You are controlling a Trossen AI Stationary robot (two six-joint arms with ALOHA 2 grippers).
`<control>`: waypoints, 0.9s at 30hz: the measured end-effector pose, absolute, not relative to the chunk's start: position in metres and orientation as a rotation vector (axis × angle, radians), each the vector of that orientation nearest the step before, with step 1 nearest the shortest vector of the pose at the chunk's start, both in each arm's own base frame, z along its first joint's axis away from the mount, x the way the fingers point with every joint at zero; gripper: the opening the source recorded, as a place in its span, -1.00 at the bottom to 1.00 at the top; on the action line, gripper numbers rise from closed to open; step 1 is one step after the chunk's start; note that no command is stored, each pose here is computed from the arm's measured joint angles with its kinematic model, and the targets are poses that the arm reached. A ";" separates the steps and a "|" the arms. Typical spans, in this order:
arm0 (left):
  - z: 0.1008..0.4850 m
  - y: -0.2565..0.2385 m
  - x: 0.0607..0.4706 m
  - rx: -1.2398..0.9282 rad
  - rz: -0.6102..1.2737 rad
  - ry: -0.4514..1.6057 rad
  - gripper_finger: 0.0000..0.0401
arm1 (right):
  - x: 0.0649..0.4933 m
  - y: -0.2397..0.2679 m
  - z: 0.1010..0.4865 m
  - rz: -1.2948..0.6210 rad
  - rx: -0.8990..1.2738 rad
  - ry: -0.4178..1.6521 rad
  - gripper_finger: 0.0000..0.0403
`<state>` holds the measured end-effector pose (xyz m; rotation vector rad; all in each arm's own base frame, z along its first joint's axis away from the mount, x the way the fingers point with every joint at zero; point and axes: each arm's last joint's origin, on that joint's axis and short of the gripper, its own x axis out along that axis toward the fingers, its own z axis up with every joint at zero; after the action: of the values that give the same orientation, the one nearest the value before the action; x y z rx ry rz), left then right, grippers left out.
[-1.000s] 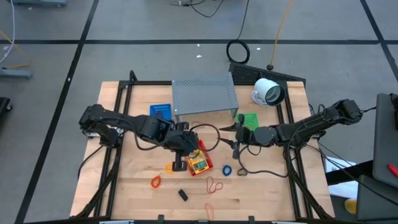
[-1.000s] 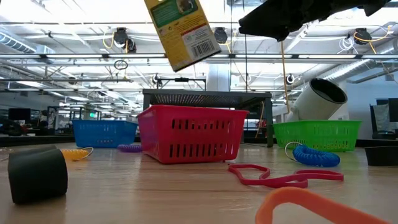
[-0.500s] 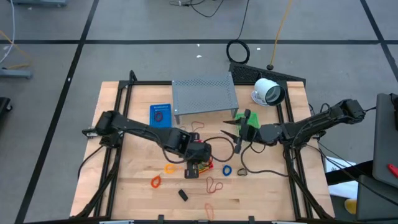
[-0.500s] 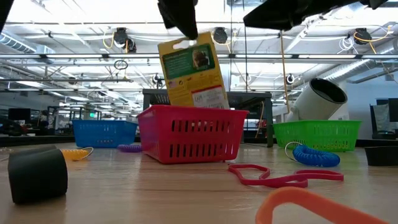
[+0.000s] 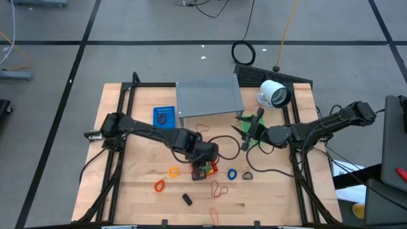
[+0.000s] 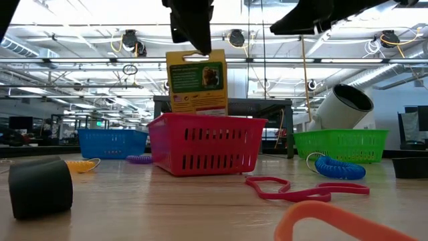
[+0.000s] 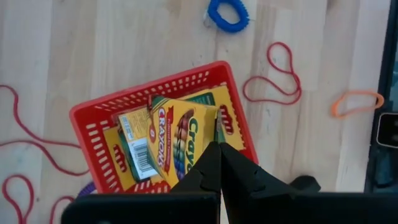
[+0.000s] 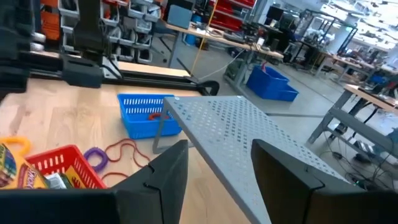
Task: Pick & Place Office Desk Supplies
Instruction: Put the yellow crayon box into the red bin, then put the bottom red rubber band into the green bin
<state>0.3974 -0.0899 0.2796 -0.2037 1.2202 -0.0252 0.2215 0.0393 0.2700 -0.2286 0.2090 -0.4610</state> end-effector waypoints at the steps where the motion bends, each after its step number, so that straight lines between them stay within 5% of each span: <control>1: 0.280 -0.089 0.398 -0.204 -0.020 1.219 -1.00 | 0.221 0.039 0.271 -0.462 -0.229 0.206 -0.17; 18: 0.234 -0.079 0.411 -0.263 -0.016 1.330 -0.97 | 0.221 0.040 0.270 -0.453 -0.216 0.208 -0.17; 27: 0.240 -0.081 0.410 -0.302 -0.092 1.314 -0.64 | 0.221 0.040 0.270 -0.452 -0.199 0.202 -0.17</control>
<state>0.4104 -0.0809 0.2402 -0.3017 1.3136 -0.0918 0.2212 0.0404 0.2702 -0.1985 0.2021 -0.4520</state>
